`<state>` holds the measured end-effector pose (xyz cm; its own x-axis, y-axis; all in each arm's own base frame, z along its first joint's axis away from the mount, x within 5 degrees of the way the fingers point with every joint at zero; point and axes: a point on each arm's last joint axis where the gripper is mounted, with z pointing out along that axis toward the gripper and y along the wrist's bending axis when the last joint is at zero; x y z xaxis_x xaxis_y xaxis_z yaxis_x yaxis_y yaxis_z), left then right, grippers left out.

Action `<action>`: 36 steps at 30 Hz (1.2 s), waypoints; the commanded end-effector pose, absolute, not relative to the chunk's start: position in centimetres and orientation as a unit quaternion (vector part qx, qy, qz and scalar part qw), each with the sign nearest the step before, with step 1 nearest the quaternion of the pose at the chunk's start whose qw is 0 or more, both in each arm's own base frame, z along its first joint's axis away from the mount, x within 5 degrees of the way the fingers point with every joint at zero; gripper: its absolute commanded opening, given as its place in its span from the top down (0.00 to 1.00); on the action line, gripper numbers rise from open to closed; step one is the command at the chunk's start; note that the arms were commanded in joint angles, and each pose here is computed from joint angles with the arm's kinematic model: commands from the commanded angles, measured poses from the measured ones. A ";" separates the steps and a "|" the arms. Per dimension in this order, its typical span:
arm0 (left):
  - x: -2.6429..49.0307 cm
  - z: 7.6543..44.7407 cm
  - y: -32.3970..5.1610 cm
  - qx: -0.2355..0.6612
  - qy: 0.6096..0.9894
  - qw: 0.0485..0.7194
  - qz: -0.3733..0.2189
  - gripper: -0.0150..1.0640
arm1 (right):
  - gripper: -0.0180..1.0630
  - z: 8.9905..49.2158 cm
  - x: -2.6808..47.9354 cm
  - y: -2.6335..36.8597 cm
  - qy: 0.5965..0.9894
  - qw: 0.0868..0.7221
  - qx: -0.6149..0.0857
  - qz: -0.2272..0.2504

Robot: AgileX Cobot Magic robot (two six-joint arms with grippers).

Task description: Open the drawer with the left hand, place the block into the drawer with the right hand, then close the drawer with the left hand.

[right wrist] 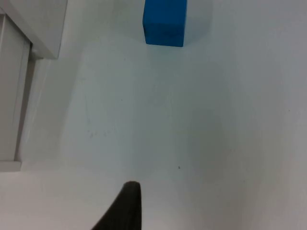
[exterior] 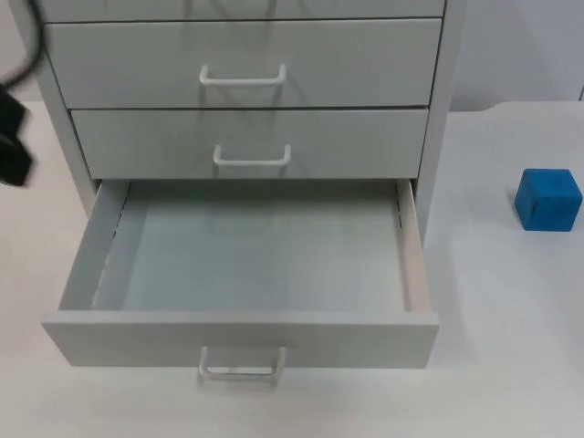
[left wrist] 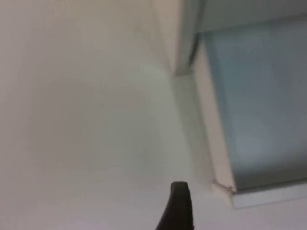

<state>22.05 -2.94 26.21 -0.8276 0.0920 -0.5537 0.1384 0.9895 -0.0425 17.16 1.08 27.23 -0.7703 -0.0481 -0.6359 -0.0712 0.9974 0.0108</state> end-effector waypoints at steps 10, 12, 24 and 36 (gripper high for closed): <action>20.8 27.8 -0.7 0.015 0.949 0.314 -0.025 0.33 | 0.02 27.5 17.2 1.2 0.938 0.345 -0.030 0.024; 20.8 27.9 -0.6 0.017 0.949 0.315 -0.022 0.29 | 0.02 27.5 17.2 1.3 0.938 0.345 -0.028 0.028; 18.9 29.3 -0.9 0.008 0.945 0.323 -0.043 0.01 | 0.02 27.0 20.9 1.6 0.958 0.284 -0.022 0.037; 14.7 32.4 -0.8 0.016 0.919 0.393 -0.038 0.01 | 0.02 23.7 31.1 2.6 0.974 0.223 -0.013 0.027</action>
